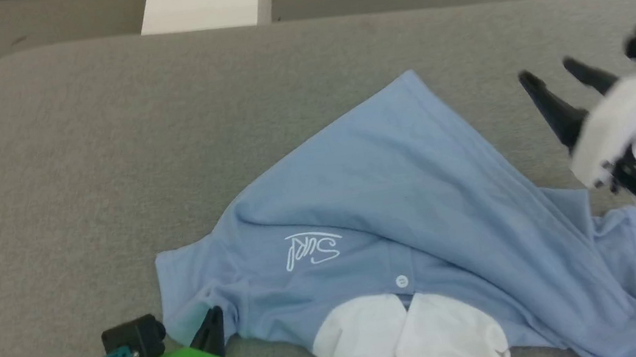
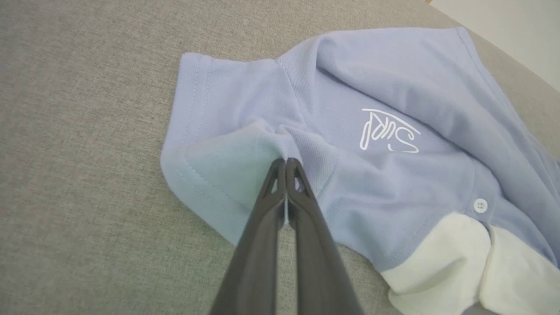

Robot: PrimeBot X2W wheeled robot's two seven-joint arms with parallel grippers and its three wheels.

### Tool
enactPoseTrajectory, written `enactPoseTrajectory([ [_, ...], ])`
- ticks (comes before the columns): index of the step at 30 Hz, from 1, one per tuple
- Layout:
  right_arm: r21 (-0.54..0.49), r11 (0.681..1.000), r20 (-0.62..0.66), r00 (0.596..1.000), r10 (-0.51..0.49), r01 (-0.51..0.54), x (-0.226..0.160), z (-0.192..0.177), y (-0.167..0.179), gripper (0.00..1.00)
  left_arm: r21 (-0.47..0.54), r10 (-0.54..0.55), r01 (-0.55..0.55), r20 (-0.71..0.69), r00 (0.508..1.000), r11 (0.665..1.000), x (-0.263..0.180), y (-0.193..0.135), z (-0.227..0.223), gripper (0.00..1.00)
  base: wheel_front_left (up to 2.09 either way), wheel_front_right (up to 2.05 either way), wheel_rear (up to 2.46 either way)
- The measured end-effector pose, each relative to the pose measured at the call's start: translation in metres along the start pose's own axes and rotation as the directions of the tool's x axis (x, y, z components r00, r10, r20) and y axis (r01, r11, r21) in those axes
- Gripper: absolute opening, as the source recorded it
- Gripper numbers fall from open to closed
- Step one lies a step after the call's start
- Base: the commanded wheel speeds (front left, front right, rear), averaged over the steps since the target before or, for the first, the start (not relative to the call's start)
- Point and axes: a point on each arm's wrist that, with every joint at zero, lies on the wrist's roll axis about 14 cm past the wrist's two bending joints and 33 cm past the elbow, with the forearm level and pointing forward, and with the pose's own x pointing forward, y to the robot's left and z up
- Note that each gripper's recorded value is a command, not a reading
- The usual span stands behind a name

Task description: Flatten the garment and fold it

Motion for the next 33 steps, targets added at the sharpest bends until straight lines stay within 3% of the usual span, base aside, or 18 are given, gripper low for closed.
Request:
enactPoseTrajectory([
  [4,-0.112,0.993,-0.113,0.993,0.026,-0.039,0.049,-0.006,0.018,1.0,-0.012,0.013,-0.013,0.006,1.0,1.0,0.006,0.003,0.001,0.0,0.0,0.0,0.0],
  [7,-0.169,0.983,-0.268,0.963,0.017,-0.065,0.079,-0.029,0.026,1.0,-0.025,0.032,-0.032,0.012,0.999,0.999,0.009,0.008,0.002,0.0,0.0,0.0,0.0],
  [14,-0.316,0.94,-0.528,0.847,-0.066,-0.124,0.125,-0.072,0.034,1.0,-0.048,0.101,-0.101,0.009,0.995,0.994,0.012,0.029,0.0,0.0,0.0,0.0,0.0],
  [21,-0.354,0.918,-0.683,0.719,-0.125,-0.177,0.146,-0.123,0.036,1.0,-0.053,0.163,-0.164,-0.016,0.987,0.985,0.014,0.049,-0.008,0.0,0.0,0.0,0.0],
  [24,-0.344,0.919,-0.696,0.709,-0.112,-0.193,0.155,-0.126,0.043,1.0,-0.055,0.179,-0.18,-0.026,0.984,0.982,0.015,0.053,-0.011,0.0,0.0,0.0,0.0],
  [26,-0.332,0.921,-0.708,0.699,-0.103,-0.201,0.157,-0.129,0.045,0.21,-0.053,0.183,-0.184,-0.033,0.983,0.981,0.017,0.055,-0.013,0.0,0.0,0.0,0.0],
  [27,-0.325,0.924,-0.707,0.701,-0.096,-0.202,0.158,-0.128,0.046,0.0,-0.053,0.183,-0.185,-0.032,0.983,0.981,0.018,0.055,-0.013,0.0,0.0,0.0,0.0],
  [30,-0.29,0.934,-0.693,0.718,-0.054,-0.209,0.157,-0.122,0.05,0.0,-0.05,0.182,-0.183,-0.028,0.983,0.982,0.019,0.056,-0.012,0.0,0.0,0.0,0.0],
  [33,-0.238,0.948,-0.632,0.775,0.012,-0.209,0.153,-0.109,0.053,0.0,-0.044,0.181,-0.181,-0.009,0.983,0.982,0.017,0.057,-0.007,0.0,0.0,0.0,0.0],
])
